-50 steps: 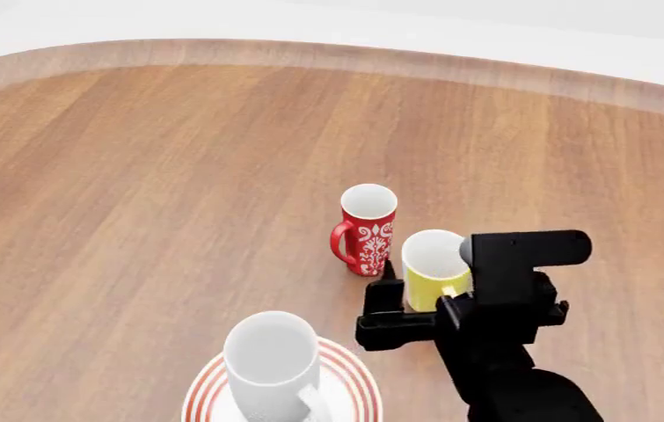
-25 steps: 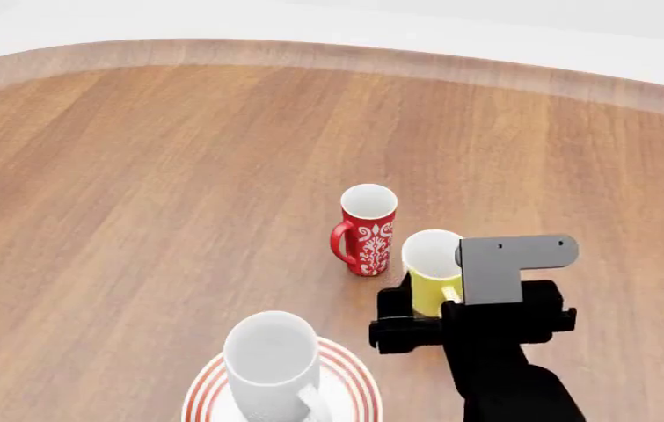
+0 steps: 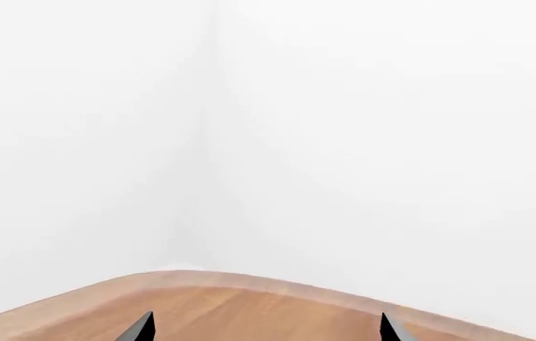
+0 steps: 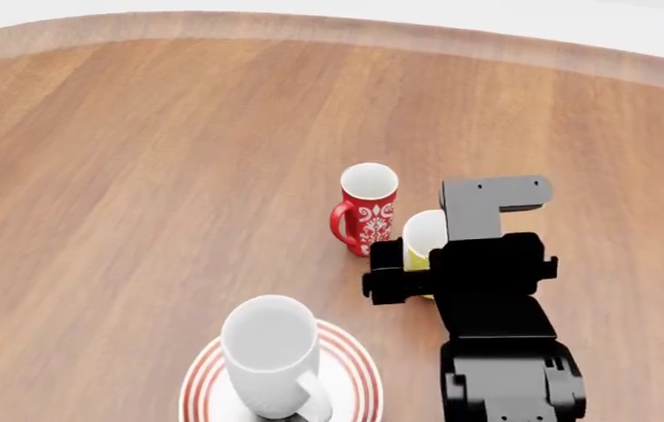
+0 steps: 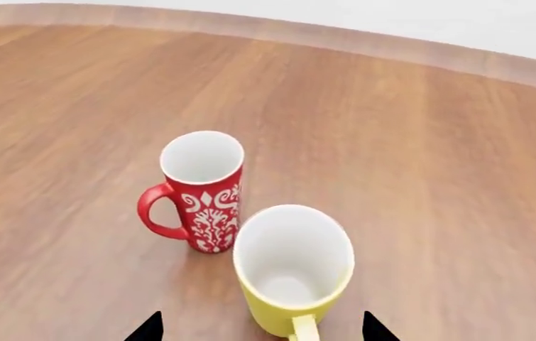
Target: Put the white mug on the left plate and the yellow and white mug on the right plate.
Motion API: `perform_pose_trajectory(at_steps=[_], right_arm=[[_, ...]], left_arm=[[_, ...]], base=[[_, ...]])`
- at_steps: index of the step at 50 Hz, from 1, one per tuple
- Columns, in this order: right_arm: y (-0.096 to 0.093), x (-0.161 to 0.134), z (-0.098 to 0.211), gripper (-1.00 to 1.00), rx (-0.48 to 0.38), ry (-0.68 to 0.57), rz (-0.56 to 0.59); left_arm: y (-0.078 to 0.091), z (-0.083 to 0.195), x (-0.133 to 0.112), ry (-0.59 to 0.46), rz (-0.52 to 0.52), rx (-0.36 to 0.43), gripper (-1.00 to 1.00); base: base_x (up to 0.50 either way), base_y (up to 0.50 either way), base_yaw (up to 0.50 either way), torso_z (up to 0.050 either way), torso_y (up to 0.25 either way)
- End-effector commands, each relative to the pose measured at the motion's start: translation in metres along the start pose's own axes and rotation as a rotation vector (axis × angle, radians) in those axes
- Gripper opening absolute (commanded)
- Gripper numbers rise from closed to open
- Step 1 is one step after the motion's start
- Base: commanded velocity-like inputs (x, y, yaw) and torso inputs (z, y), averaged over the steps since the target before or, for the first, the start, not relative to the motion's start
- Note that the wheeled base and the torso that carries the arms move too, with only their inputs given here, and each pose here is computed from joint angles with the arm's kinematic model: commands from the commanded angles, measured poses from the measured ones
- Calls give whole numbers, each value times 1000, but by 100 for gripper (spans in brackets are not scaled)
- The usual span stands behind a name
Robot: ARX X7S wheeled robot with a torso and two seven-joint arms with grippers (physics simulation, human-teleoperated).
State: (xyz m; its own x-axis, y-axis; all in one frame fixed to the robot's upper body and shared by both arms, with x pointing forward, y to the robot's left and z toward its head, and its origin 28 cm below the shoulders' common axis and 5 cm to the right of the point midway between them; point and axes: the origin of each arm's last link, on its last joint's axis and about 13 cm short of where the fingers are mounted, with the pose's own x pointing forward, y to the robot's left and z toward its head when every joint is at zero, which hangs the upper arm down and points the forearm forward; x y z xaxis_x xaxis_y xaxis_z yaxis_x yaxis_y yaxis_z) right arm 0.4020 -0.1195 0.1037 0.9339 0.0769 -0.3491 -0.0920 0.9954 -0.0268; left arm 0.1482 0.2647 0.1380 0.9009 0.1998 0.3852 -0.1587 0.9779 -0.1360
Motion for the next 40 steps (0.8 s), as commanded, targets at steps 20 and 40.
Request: perform_pose_trajectory(at_steps=[20, 40], right_arm=[[-10, -1, 39, 100, 11, -11, -60], [-13, -3, 54, 100, 4, -14, -73]], left_arm=[[-3, -4, -4, 21, -84, -18, 100], [-2, -3, -4, 4, -67, 0, 100]], base=[[0, 0, 0, 1, -81], [0, 0, 0, 0, -81]])
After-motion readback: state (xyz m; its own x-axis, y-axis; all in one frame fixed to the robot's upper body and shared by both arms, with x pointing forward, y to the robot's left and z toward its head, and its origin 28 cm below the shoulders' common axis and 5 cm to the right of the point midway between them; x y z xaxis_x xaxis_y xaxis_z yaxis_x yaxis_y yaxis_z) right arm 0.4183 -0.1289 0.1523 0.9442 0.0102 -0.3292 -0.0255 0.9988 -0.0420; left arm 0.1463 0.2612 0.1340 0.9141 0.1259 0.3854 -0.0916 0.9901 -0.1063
